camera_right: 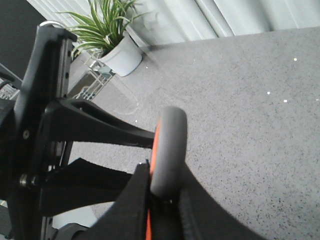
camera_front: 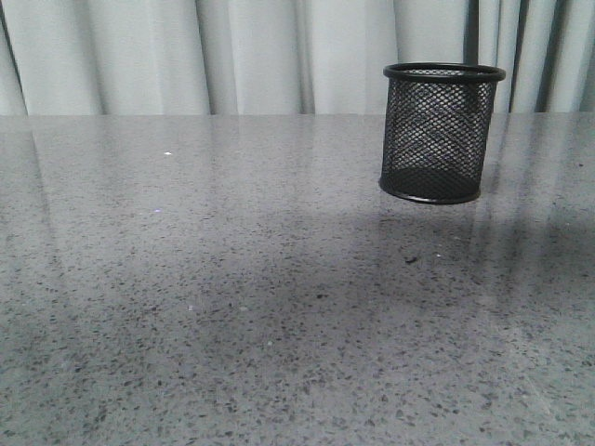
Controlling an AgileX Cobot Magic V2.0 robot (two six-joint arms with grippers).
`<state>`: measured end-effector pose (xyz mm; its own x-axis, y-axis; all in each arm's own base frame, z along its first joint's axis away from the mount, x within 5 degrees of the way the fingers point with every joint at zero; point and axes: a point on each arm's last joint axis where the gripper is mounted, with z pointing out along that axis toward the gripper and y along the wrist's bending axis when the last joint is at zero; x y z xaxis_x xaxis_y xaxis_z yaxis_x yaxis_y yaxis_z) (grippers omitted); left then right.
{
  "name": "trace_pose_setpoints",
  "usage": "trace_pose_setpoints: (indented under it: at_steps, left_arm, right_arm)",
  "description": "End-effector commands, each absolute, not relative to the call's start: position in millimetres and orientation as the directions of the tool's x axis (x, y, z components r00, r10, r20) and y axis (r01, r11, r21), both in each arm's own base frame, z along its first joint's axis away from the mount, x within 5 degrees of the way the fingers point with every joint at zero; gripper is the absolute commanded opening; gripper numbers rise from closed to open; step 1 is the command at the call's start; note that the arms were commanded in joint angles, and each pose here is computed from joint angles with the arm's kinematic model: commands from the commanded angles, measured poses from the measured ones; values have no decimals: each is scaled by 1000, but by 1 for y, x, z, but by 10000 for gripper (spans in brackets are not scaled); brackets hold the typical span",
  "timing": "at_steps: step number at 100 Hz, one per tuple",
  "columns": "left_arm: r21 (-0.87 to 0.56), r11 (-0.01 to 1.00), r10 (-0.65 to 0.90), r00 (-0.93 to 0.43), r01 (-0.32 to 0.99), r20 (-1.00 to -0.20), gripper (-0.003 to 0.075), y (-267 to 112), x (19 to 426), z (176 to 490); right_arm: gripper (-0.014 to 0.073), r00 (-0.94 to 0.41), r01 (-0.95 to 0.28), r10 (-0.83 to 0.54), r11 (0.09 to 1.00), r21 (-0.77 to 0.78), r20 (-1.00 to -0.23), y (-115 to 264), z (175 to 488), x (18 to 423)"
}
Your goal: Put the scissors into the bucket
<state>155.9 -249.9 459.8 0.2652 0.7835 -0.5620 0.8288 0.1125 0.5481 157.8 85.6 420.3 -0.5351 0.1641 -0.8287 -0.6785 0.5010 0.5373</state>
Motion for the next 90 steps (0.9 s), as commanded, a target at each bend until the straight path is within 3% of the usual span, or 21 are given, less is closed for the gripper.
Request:
trace_pose_setpoints:
  at_steps: [1, 15, 22, 38, 60, 90]
  left_arm:
    - [574, 175, 710, 301, 800, -637, 148, -242, 148, 484]
    - [551, 216, 703, 264, 806, -661, 488, -241, 151, 485]
    - [534, 258, 693, 231, 805, -683, 575, -239, 156, 486]
    - [513, 356, 701, 141, 781, -700, 530, -221, 176, 487]
    - [476, 527, 673, -3, 704, -740, 474, -165, 197, 502]
    - [443, 724, 577, -111, 529, -809, 472, -83, 177, 532]
  right_arm:
    - [-67, -484, -703, 194, 496, 510, -854, 84, 433, 156]
    - [-66, -481, -700, 193, 502, 507, -855, 84, 433, 157]
    - [-66, -478, -695, 195, 512, 505, -856, 84, 432, 159]
    - [-64, -473, -678, 184, 549, 490, -862, 82, 431, 168]
    - [-48, -455, -612, 112, 681, 401, -884, 75, 443, 192]
    - [-48, -442, -469, -13, 855, 219, -897, 56, 470, 219]
